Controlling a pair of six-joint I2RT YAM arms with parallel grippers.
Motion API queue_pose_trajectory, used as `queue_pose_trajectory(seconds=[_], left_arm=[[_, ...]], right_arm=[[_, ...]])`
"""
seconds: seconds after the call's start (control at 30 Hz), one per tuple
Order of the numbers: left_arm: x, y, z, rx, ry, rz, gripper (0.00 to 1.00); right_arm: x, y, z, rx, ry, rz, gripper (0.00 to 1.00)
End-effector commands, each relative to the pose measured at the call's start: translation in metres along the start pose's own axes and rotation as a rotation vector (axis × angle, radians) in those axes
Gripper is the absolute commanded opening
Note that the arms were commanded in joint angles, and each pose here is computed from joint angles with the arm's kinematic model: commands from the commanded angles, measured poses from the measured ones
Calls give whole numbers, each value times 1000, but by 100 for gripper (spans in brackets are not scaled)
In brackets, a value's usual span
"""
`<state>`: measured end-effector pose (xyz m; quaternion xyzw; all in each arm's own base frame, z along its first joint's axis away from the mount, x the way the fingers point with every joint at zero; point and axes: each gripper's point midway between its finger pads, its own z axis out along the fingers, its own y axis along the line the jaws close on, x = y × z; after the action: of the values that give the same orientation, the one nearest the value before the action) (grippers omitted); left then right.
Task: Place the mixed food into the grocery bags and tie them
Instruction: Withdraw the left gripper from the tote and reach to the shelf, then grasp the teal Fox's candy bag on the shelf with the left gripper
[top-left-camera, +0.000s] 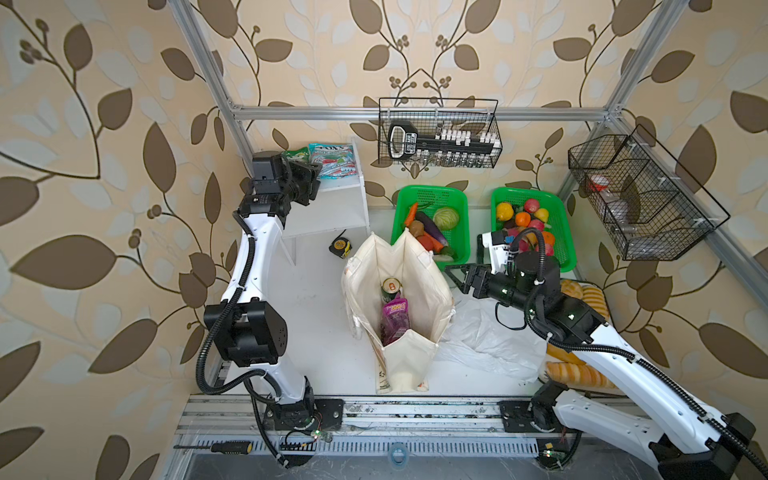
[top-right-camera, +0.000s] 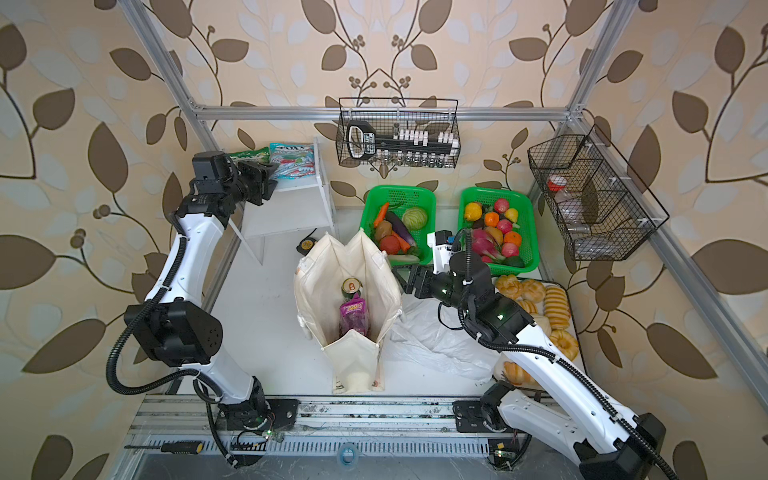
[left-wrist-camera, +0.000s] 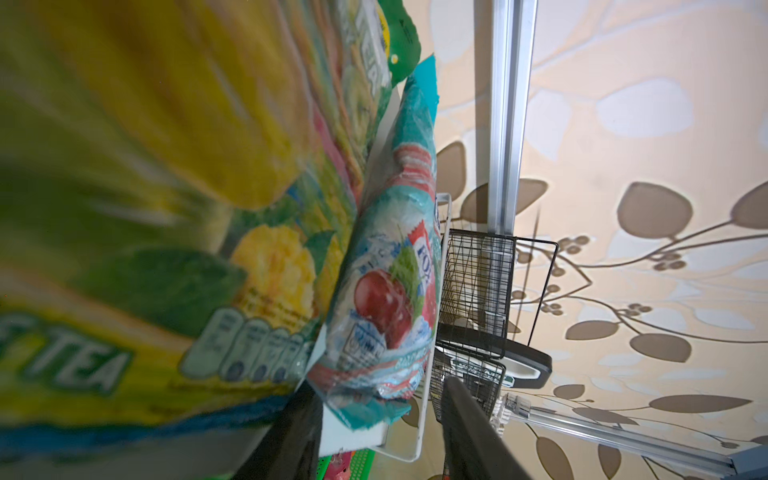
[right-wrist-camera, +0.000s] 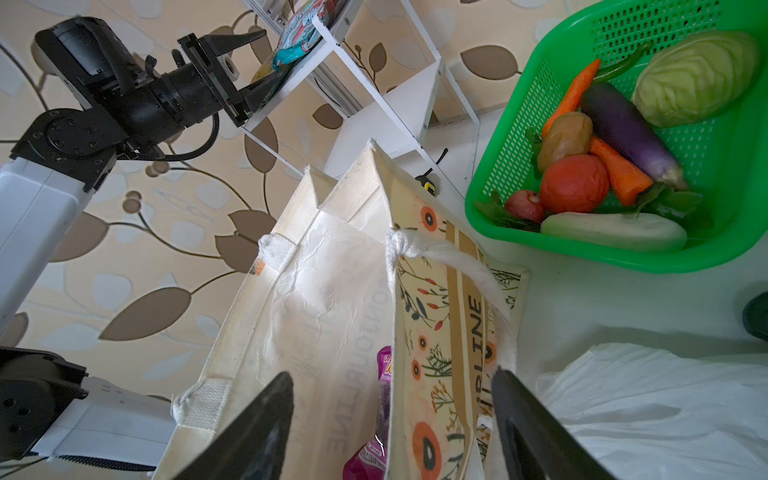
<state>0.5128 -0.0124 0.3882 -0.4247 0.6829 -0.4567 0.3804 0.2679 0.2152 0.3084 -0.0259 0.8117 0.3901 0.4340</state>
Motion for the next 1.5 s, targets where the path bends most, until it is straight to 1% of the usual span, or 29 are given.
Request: queue_pose_trajectory(seconds=[0.0, 0.17, 0.27, 0.4, 0.47, 0.53, 0.67, 0.8, 0.87, 0.9, 0.93, 1.03, 1.17, 1.23, 1.3, 1.37, 1.47], left_arm=[[-1, -15, 3, 58, -37, -10, 46], [9, -11, 17, 56, -1, -28, 35], [15, -8, 19, 60, 16, -43, 24], [20, -7, 15, 60, 18, -43, 14], [22, -8, 11, 65, 16, -42, 7], [25, -9, 6, 69, 18, -43, 1], [31, -13, -9, 83, 18, -39, 0], [39, -12, -31, 94, 16, -31, 0], [44, -7, -42, 97, 11, -44, 0], [44, 0, -42, 86, 6, -50, 0], [46, -6, -55, 106, -9, -40, 0], [46, -4, -63, 93, -23, -17, 0], [46, -3, -58, 105, -19, -4, 29], [47, -4, -54, 113, -5, -2, 40], [47, -5, -50, 116, 3, -1, 46], [46, -3, -46, 113, 3, -10, 56], [44, -6, -45, 126, 1, -9, 61]], right_arm=[[-3, -4, -4, 15, -24, -9, 75], [-2, -5, -4, 17, -20, -12, 76], [-1, -6, -6, 23, -25, -14, 76], [0, -8, -8, 27, -28, -14, 76], [1, -10, -8, 32, -30, -15, 76], [1, -11, -9, 34, -32, -14, 76], [2, -12, -10, 36, -32, -13, 76], [4, -15, -9, 43, -31, -12, 76], [4, -17, -9, 47, -33, -12, 76], [4, -17, -9, 46, -33, -12, 76], [4, -16, -8, 43, -33, -13, 76], [4, -15, -7, 35, -31, -10, 76], [5, -16, -6, 37, -25, -9, 76], [6, -17, -6, 40, -22, -8, 76], [7, -18, -8, 45, -22, -8, 76], [8, -20, -9, 52, -27, -7, 76], [8, -22, -11, 59, -33, -9, 76]])
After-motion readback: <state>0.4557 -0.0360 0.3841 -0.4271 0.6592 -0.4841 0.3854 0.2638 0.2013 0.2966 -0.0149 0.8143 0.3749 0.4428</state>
